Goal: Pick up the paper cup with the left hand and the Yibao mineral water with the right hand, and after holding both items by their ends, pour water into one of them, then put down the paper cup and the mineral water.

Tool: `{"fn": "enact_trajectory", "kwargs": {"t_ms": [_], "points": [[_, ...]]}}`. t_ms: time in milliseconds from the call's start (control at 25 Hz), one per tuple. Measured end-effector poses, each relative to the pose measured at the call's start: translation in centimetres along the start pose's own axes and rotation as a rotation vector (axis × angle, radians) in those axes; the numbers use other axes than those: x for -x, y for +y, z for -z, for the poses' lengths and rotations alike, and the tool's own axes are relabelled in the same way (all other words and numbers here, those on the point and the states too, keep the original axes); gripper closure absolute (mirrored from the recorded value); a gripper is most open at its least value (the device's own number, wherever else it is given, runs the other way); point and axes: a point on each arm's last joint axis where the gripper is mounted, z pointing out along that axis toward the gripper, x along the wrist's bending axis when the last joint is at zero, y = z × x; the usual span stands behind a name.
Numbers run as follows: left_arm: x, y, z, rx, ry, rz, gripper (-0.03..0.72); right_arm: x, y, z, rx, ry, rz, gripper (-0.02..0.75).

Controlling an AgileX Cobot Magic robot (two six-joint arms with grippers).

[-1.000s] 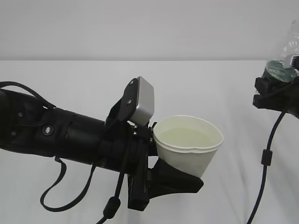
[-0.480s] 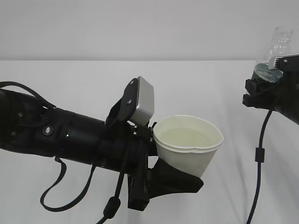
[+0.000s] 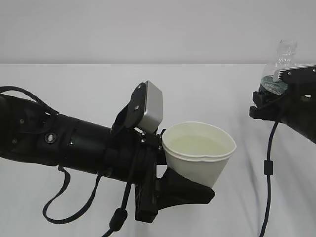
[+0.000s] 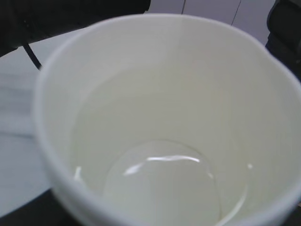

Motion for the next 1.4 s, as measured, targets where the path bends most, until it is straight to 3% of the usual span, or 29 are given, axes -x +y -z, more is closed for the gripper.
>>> {"fn": "enact_trajectory", "kwargs": {"t_ms": [1400], "points": [[0.0,0.0,0.0,0.0,0.003,0.001,0.258,-0.2,-3.3,-3.6,-0.007,0.005,-0.002,0.346]]}}
